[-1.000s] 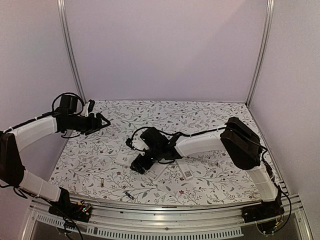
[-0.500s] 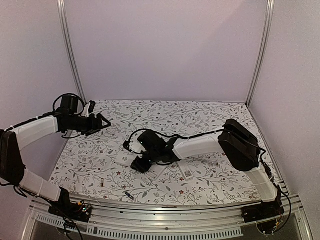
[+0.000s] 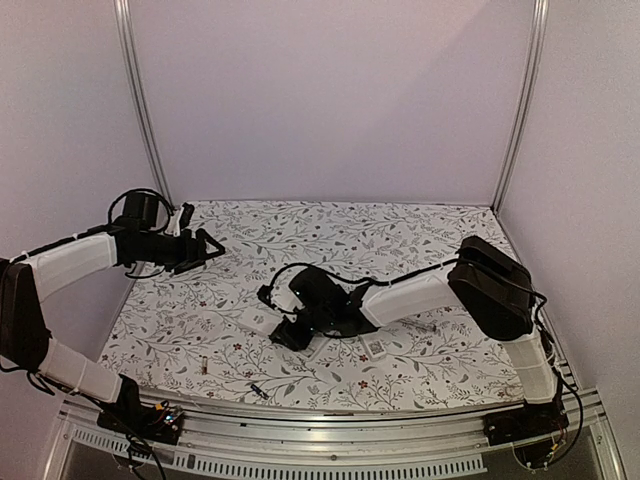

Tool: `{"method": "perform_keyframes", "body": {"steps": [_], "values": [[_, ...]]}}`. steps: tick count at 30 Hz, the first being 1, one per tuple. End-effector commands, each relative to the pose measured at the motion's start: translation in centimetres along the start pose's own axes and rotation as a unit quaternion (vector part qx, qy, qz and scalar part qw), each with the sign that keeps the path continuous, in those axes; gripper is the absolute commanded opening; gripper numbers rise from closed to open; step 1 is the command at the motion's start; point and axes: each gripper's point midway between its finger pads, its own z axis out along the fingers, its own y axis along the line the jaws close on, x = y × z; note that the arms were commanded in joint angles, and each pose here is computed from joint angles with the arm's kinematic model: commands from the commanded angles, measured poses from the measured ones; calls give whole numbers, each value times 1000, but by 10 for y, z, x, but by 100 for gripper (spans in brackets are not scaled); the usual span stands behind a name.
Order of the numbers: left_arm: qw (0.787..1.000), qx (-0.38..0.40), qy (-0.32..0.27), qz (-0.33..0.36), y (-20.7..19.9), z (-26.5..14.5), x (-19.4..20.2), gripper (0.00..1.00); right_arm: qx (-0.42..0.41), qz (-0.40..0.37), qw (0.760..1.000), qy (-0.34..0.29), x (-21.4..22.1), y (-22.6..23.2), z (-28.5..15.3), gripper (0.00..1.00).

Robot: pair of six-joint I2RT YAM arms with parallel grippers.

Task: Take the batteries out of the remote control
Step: Pick up the remote control from the center of the board.

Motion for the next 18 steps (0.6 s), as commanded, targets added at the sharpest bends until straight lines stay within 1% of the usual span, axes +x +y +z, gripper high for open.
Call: {"method": "perform_keyframes", "body": {"steps": [1,2,4,11,18], "values": [[1000,28,11,6,-11,4,7,82,3,20,998,-66,-40,3,-34,26],[999,34,13,8,-13,5,8,82,1,37,996,-77,-45,3,-40,26],[998,62,22,10,-23,7,13,82,-1,48,994,-99,-55,3,-50,25],[990,127,64,7,-45,19,32,83,12,66,988,-141,-73,-1,-80,25],[983,154,101,9,-58,32,51,84,16,73,982,-172,-87,-2,-103,25]]}}
